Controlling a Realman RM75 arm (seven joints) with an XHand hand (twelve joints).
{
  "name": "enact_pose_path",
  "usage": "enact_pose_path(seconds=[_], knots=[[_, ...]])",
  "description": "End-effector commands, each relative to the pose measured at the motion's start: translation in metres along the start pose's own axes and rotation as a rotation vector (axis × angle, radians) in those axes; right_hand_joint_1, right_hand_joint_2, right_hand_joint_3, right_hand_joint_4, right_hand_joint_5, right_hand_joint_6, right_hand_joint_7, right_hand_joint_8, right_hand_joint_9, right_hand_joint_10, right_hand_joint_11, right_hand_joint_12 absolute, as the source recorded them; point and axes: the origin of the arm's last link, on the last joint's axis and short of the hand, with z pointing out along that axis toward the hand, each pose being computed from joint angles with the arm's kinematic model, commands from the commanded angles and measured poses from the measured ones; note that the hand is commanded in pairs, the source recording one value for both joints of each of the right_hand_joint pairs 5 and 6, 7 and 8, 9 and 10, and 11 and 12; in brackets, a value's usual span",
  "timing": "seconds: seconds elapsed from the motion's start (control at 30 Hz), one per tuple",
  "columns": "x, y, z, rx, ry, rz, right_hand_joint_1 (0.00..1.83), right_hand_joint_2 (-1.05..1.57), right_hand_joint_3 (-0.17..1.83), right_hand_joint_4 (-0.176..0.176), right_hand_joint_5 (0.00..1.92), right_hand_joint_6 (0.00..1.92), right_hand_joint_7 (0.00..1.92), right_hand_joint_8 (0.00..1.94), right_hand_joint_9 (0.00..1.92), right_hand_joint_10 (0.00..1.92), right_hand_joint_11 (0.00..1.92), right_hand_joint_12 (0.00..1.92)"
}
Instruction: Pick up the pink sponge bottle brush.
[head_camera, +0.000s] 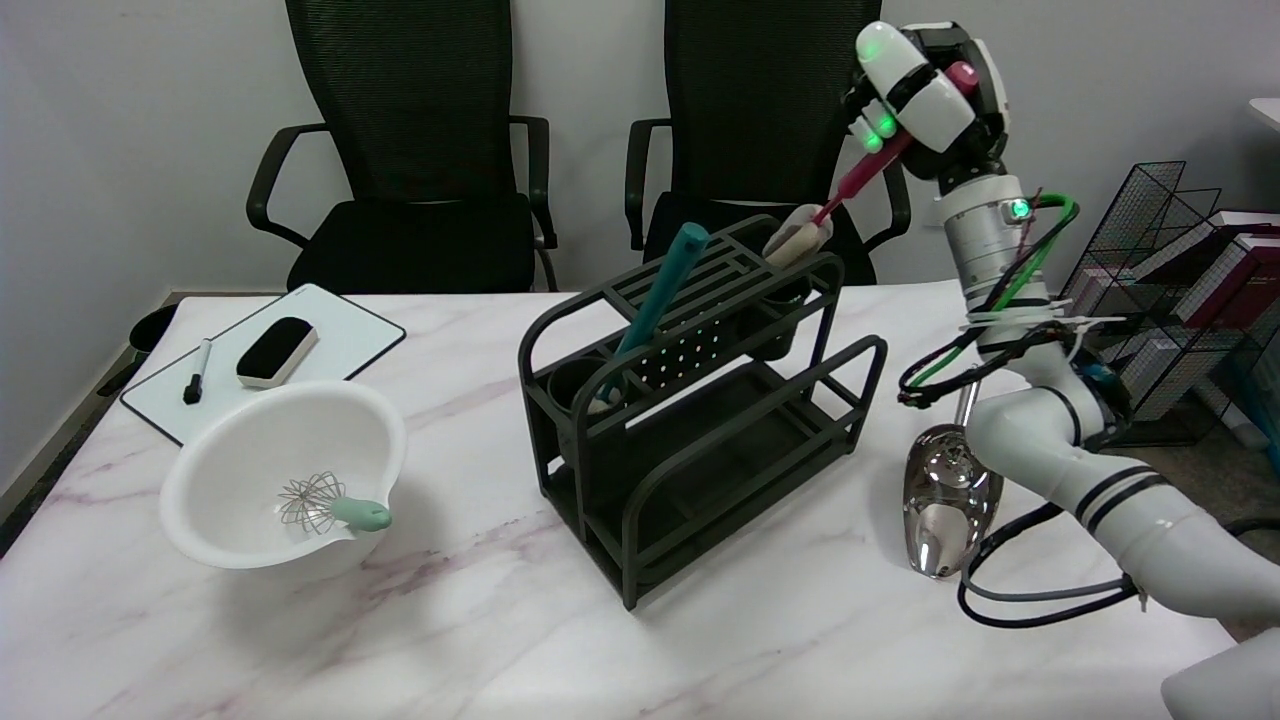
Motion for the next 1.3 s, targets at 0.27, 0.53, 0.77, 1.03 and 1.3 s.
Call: enact_pose_path(seconds=[0.27,0.53,0.77,1.03,1.3], knots=[[0.035,-0.06,-0.058,0.058,0.111,-0.038,1.07,1.33,0.55,0.0,1.92,1.92,1.92,1.92,1.92,1.92,1.92,1.92],[0.046,-0.089,-0.063,0.174,0.114,-0.035,1.05,1.36,0.52,0.0,1.92,1.92,1.92,1.92,1.92,1.92,1.92,1.92],[0.045,-0.088,-0.061,0.183,0.117,-0.008,1.05,1.38,0.5,0.0,1.92,1.92,1.92,1.92,1.92,1.92,1.92,1.92],[0.041,-0.1,-0.071,0.235,0.087,-0.025,1.06,1.34,0.52,0.0,1.92,1.92,1.92,1.92,1.92,1.92,1.92,1.92],[0.059,-0.114,-0.115,0.147,0.138,-0.181,1.05,1.39,0.52,0.0,1.92,1.92,1.92,1.92,1.92,1.92,1.92,1.92]])
